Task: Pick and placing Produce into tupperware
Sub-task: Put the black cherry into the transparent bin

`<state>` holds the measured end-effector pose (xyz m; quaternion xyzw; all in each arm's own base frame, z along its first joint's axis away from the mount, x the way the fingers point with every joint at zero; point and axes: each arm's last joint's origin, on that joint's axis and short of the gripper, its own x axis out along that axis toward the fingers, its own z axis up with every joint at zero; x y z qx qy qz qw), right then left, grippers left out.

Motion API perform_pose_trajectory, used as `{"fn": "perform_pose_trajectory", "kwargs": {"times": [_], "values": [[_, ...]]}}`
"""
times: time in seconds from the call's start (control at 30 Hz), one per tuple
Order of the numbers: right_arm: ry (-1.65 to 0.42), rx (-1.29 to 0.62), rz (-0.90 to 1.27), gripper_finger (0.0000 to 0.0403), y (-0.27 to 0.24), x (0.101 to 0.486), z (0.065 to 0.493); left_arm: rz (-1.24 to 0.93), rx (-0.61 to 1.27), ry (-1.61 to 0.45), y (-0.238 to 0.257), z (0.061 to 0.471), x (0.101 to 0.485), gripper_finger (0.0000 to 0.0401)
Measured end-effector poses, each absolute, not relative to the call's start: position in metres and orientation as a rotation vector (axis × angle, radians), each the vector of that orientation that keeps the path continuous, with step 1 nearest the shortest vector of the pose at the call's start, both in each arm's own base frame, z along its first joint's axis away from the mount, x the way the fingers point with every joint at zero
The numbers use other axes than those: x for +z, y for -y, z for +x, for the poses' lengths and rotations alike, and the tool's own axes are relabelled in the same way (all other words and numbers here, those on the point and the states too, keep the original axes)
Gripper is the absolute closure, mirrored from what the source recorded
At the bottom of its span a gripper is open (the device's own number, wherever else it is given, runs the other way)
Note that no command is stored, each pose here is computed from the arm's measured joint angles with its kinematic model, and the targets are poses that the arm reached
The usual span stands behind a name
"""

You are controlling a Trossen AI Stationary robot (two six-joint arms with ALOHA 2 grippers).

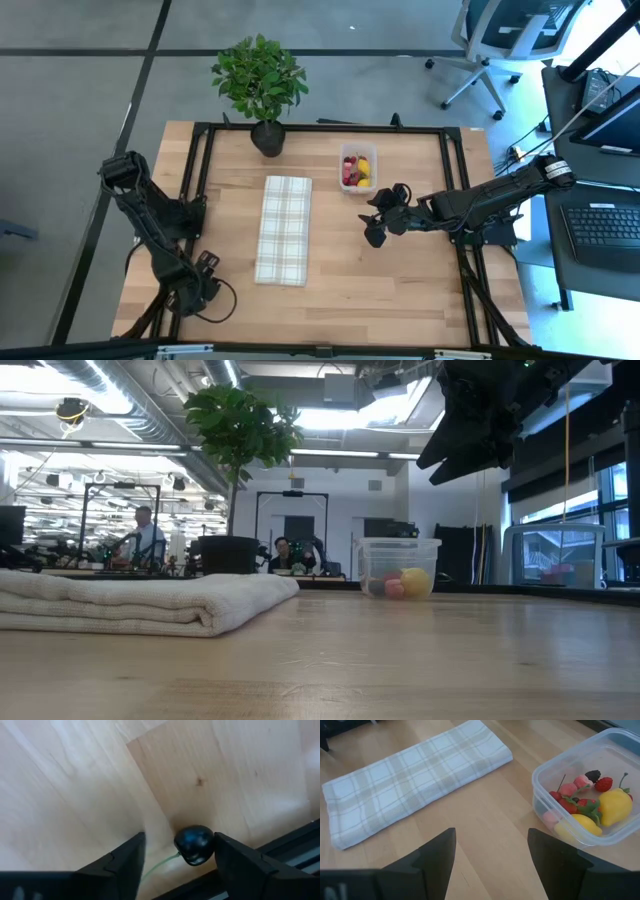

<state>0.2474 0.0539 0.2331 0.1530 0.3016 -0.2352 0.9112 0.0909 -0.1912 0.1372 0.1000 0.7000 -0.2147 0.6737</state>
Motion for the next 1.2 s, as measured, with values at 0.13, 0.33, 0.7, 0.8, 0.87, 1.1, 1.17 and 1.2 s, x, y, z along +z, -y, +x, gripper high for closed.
{"fn": "perform_pose_trajectory", "kwargs": {"times": [0.13,0.33,0.7,0.8,0.87,1.1,1.17,1.2], "values": [[-0.622,-0.485,0.316,0.0153,-0.0539,0.2331,0.2473,0.21,-0.443,-1.568,0.1912,0.0905,0.1368,0.0198],[-0.622,-0.485,0.316,0.0153,-0.0539,0.2331,0.2474,0.215,-0.438,-1.565,0.1909,0.0904,0.1364,0.022],[-0.621,-0.486,0.319,0.0153,-0.0539,0.2331,0.2473,0.21,-0.393,-1.54,0.1903,0.0911,0.1359,0.0247],[-0.621,-0.486,0.319,0.0153,-0.0539,0.233,0.2473,0.176,-0.345,-1.534,0.1903,0.0914,0.1359,0.0256],[-0.621,-0.486,0.319,0.0153,-0.0538,0.233,0.2473,0.16,-0.324,-1.535,0.1902,0.0915,0.1358,0.0263],[-0.621,-0.486,0.319,0.0153,-0.0539,0.233,0.2473,0.159,-0.317,-1.53,0.1901,0.0917,0.1357,0.0291],[-0.621,-0.486,0.319,0.0153,-0.0538,0.233,0.2473,0.159,-0.317,-1.529,0.1901,0.0918,0.1357,0.0291],[-0.621,-0.486,0.319,0.0153,-0.0538,0.233,0.2473,0.159,-0.317,-1.529,0.1901,0.0918,0.1357,0.0288]]}}
